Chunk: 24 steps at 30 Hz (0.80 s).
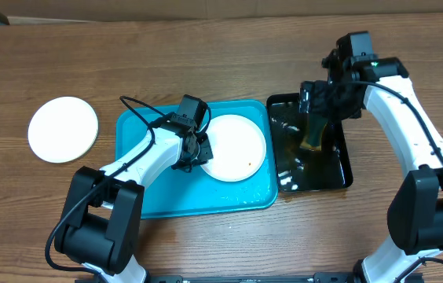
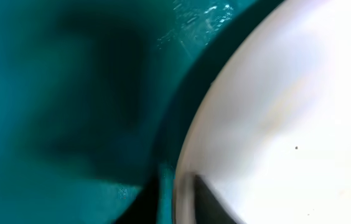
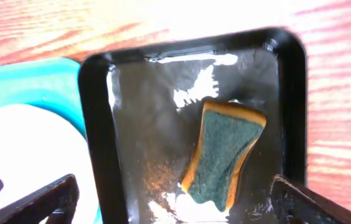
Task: Clean dirty plates on tray and stack at the side
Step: 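Release the sponge in the black tray and raise the right gripper, then lift the white plate by its rim with the left gripper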
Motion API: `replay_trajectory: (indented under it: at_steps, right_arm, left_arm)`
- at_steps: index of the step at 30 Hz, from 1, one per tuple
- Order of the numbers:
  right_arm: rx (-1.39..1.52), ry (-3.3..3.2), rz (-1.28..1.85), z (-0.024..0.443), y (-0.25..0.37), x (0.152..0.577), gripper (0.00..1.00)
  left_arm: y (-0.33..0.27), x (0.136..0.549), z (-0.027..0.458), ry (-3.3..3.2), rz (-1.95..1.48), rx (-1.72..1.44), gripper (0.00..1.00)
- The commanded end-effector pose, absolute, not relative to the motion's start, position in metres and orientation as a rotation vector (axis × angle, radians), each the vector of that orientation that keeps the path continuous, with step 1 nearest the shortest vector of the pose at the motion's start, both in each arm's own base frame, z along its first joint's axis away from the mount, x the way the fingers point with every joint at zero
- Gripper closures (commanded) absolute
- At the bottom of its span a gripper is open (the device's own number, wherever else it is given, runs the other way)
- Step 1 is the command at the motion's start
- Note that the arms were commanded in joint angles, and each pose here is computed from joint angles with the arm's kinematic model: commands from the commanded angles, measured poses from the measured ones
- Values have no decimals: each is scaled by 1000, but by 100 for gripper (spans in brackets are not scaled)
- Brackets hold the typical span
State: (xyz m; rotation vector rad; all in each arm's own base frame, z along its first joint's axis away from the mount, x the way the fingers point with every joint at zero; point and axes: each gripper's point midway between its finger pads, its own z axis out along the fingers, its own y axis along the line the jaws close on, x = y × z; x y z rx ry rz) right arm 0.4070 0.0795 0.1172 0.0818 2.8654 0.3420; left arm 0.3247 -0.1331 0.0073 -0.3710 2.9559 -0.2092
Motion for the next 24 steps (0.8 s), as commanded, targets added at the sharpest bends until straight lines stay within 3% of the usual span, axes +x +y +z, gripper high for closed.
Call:
replay_trajectory:
  at_steps: [1, 12, 24]
  right_arm:
    - [97, 2825, 280, 132, 68, 414, 0]
    - [498, 2791, 150, 132, -11, 416, 0]
    - [575, 2781, 137, 131, -34, 413, 0]
  left_arm:
    - [-134, 322, 3, 2984, -218, -312, 96]
    - [-126, 340, 52, 3018, -201, -213, 96]
    - [-138, 365, 114, 2972, -426, -137, 96]
